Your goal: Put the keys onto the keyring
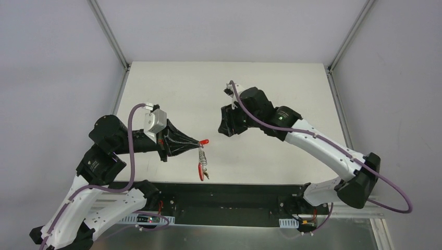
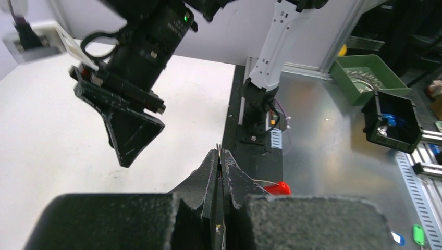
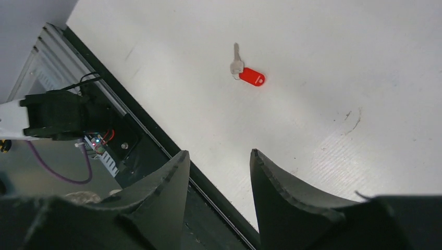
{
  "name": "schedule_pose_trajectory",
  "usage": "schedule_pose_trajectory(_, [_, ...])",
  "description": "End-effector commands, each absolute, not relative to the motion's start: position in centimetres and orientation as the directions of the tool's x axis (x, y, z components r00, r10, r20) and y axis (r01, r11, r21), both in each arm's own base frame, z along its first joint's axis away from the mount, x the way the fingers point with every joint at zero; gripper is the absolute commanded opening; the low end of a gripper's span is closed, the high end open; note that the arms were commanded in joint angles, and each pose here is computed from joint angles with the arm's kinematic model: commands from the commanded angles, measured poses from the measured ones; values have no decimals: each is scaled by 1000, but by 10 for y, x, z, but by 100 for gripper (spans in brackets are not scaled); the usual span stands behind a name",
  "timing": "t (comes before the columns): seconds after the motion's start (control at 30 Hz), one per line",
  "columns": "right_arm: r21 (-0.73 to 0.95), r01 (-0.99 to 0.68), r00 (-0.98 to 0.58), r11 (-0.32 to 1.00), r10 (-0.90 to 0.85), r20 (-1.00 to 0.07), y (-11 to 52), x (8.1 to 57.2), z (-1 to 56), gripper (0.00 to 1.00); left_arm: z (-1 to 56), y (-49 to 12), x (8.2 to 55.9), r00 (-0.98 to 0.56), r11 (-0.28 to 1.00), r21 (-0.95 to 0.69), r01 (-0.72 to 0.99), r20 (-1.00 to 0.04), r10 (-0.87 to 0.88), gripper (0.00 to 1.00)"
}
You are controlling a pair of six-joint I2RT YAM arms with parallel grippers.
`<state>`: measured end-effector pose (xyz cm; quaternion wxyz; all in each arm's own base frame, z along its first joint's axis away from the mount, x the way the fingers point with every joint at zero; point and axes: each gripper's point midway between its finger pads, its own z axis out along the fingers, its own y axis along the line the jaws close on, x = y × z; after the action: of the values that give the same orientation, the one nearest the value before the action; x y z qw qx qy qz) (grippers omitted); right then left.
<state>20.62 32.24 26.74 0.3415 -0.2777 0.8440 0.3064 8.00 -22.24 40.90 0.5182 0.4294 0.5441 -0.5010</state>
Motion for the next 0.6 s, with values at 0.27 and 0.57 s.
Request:
schedule_pose_trajectory(0.27, [429, -694, -675, 578, -316, -666, 387, 228, 174, 50, 387, -204, 101, -94, 325, -98, 940, -995, -30, 0])
schedule_pose_trajectory(0.57, [281, -779, -578, 560, -470, -667, 433, 250, 101, 51, 364, -193, 121, -93, 447, -80, 891, -996, 7, 0])
